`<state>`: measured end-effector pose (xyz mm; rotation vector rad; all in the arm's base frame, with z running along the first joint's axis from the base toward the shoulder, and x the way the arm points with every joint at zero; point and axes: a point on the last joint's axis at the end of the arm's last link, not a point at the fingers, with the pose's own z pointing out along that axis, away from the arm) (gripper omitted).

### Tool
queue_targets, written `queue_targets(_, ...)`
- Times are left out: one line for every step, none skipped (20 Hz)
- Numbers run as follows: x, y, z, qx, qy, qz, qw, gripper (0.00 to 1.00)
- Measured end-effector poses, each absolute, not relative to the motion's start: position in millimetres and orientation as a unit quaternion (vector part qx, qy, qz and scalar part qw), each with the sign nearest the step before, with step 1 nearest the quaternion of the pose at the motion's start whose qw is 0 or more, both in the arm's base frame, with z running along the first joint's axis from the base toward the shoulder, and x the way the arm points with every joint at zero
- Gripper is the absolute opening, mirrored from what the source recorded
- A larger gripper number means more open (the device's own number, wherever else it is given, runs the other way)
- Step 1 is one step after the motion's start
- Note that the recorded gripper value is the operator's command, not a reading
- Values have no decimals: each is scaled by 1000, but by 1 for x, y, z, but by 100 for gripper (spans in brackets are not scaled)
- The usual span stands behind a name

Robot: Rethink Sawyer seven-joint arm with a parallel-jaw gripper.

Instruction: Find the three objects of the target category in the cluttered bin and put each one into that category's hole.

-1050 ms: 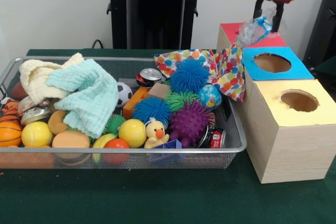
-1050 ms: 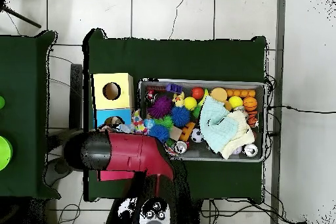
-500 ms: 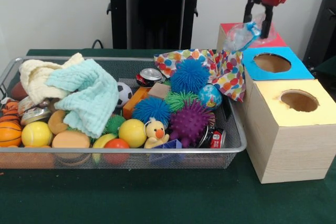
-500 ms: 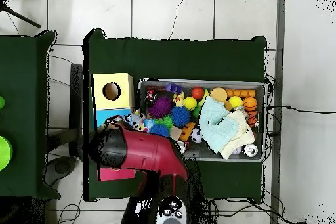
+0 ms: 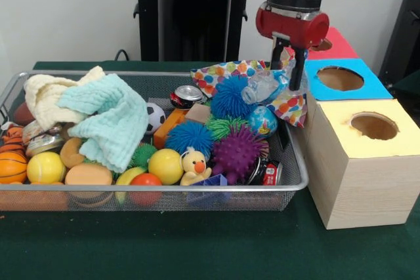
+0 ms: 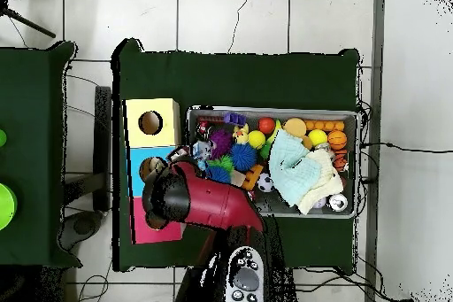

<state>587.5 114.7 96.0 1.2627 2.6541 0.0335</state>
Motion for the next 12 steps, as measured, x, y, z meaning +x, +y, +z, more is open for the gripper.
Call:
queue_targets(585,119,94,426,899,10,98,0)
queue_targets(584,122,92,424,900,10,97,0)
queue_targets(583,124,91,423,901,9,96,0)
queue_targets(580,131,91,421,902,7,95,0)
queue_targets(578,137,91,418,903,5,94,0)
queue_targets(575,140,95,419,903,0,97,0)
queue_targets(574,141,97,419,903,-3,98,0)
queue_targets(572,143,101,420,902,-7,97,0)
queue_targets(569,145,105,421,902,-11,96,0)
queue_targets(561,152,115,422,902,-20,84,0)
queue_targets(559,156,118,422,903,-22,78,0)
queue_targets(555,161,121,422,904,-23,71,0)
